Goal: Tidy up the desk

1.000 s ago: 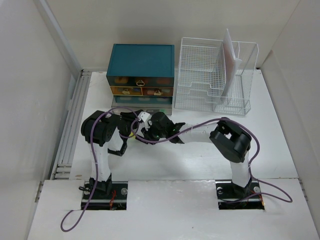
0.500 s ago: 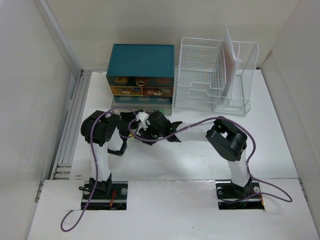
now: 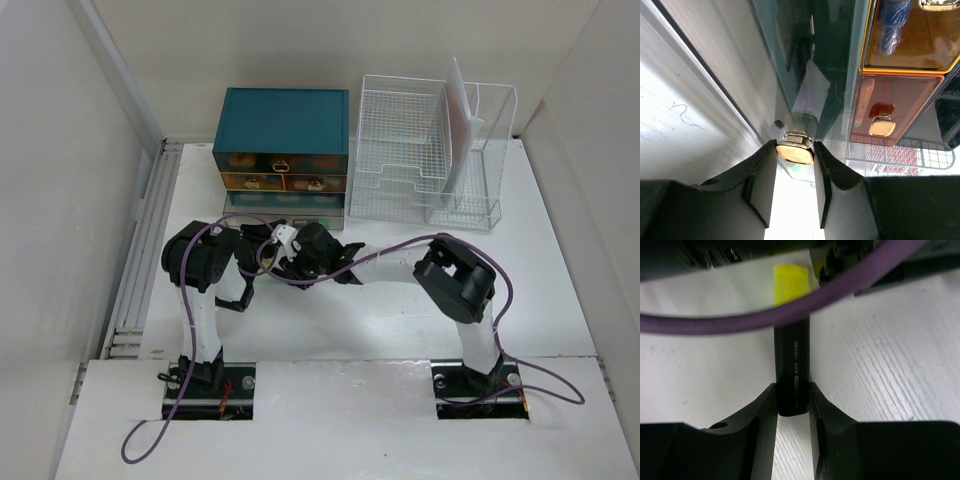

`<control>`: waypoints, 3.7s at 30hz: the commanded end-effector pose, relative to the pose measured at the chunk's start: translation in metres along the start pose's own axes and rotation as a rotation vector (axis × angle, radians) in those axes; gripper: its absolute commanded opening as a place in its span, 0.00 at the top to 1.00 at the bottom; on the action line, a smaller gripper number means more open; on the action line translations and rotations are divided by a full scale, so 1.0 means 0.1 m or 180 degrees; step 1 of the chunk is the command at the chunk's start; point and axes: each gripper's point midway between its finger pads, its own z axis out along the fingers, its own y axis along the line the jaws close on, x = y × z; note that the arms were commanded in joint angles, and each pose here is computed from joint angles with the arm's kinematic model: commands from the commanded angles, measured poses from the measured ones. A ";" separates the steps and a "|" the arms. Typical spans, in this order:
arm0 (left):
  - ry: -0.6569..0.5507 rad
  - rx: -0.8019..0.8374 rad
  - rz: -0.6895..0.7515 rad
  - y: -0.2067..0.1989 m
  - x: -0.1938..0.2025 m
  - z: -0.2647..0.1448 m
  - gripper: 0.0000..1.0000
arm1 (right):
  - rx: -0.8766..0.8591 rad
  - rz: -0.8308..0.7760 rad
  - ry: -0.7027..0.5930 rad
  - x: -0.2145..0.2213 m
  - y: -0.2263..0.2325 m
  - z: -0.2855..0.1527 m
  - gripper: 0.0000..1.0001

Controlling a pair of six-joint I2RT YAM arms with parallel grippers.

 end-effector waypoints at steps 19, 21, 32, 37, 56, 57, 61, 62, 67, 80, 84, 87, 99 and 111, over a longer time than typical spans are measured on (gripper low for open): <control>-0.0300 0.1103 0.0096 -0.74 -0.23 -0.24 1.00 | 0.0119 -0.0106 0.0554 0.43 -0.05 -0.24 0.93; -0.0300 0.1103 0.0096 -0.74 -0.23 -0.24 1.00 | 0.0118 -0.0102 0.0583 0.44 -0.05 -0.23 0.88; -0.0333 0.1129 0.0095 -0.77 -0.27 -0.24 1.00 | 0.0134 -0.0110 0.0769 0.58 -0.10 -0.06 0.64; -0.0310 0.1131 0.0129 -0.77 -0.25 -0.24 1.00 | 0.0079 -0.0113 0.0703 0.48 -0.07 -0.05 0.59; -0.0335 0.1098 0.0130 -0.74 -0.29 -0.25 1.00 | -0.0052 -0.0080 0.0799 0.56 -0.02 0.07 0.81; -0.0335 0.1098 0.0130 -0.74 -0.29 -0.25 1.00 | -0.0052 -0.0080 0.0799 0.56 -0.02 0.07 0.85; -0.0335 0.1098 0.0130 -0.74 -0.29 -0.25 1.00 | -0.0019 -0.0124 0.0739 0.49 -0.03 -0.03 0.93; -0.0335 0.1098 0.0130 -0.74 -0.29 -0.25 1.00 | 0.0009 -0.0170 0.0694 0.43 -0.04 -0.06 0.94; -0.0335 0.1098 0.0130 -0.74 -0.29 -0.25 1.00 | 0.0209 -0.0297 0.0417 0.05 -0.10 -0.39 0.94; -0.0335 0.1098 0.0130 -0.74 -0.29 -0.25 1.00 | 0.0904 -0.0166 0.0091 -0.29 -1.02 -1.10 0.94; -0.0335 0.1098 0.0130 -0.74 -0.29 -0.25 1.00 | 0.1060 -0.0205 -0.0109 -0.56 -1.25 -1.30 0.94; -0.0306 0.1102 0.0135 -0.74 -0.27 -0.26 1.00 | 0.1114 -0.0238 -0.0230 -0.74 -1.32 -1.37 0.94; -0.0306 0.1102 0.0135 -0.74 -0.27 -0.26 1.00 | 0.1081 -0.0435 -0.0217 -1.14 -1.59 -0.98 0.94; -0.0278 0.1105 0.0140 -0.74 -0.26 -0.26 1.00 | 0.0891 -0.0467 -0.0028 -1.10 -1.77 -0.74 0.66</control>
